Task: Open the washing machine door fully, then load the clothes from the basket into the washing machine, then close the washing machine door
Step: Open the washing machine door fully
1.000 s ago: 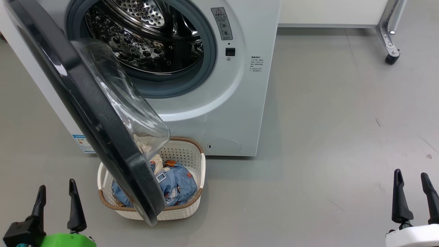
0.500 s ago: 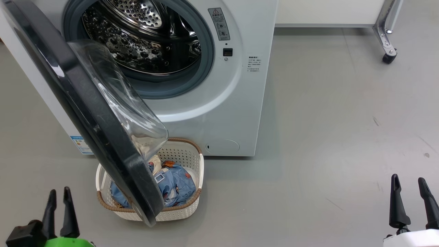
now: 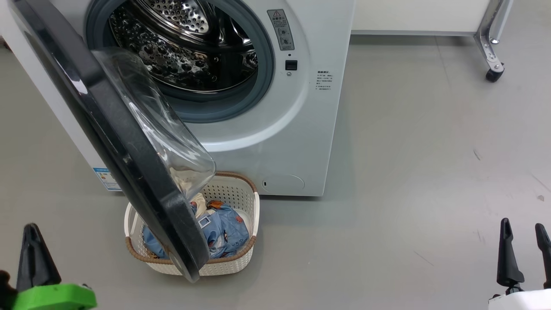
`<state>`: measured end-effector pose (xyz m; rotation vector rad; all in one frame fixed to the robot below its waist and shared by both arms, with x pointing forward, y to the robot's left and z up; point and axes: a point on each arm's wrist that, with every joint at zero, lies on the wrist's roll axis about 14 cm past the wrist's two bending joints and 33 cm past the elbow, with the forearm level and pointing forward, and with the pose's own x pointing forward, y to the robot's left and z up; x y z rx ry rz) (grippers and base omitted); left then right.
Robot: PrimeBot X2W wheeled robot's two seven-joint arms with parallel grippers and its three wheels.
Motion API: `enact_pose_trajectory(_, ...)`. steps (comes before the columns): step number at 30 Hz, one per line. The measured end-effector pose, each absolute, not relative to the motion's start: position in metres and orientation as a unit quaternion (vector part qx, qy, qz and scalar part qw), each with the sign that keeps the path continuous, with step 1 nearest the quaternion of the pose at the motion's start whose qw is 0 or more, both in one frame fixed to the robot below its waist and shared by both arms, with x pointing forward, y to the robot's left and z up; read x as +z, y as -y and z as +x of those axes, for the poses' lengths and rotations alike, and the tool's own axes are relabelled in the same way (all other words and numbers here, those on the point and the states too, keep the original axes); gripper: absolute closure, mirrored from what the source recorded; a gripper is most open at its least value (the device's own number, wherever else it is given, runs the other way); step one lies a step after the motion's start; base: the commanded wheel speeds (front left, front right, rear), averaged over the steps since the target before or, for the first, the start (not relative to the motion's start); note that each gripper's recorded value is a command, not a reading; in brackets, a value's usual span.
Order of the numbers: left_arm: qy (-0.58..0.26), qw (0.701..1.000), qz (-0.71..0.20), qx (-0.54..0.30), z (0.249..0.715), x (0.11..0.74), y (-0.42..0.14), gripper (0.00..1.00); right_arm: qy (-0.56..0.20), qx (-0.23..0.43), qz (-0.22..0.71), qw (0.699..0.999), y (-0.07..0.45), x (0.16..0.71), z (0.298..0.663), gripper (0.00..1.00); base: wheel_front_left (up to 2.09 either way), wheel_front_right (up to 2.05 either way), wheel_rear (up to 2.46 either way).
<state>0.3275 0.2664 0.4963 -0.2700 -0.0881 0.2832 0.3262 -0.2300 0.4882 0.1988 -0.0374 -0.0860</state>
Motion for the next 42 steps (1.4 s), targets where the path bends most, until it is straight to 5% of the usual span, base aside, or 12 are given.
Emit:
enact_pose_trajectory(12,0.285,0.944,-0.075,0.148,0.329,0.655,-0.284,1.00,0.014,-0.030,0.102,0.994,0.219,0.486,0.332,0.00,0.00,0.00,0.00)
enact_pose_trajectory(23,0.468,0.879,-0.064,-0.066,0.291,0.777,-0.176,1.00,0.011,-0.015,0.103,0.994,0.209,0.485,0.334,0.00,0.00,0.00,0.00)
enact_pose_trajectory(33,0.250,0.913,-0.198,-0.256,0.301,0.701,-0.063,1.00,0.010,0.021,0.112,0.993,0.183,0.486,0.337,0.00,0.00,0.00,0.00)
enact_pose_trajectory(42,0.097,0.941,-0.232,-0.228,0.317,0.626,-0.055,1.00,0.003,0.023,0.114,0.993,0.181,0.482,0.339,0.00,0.00,0.00,0.00)
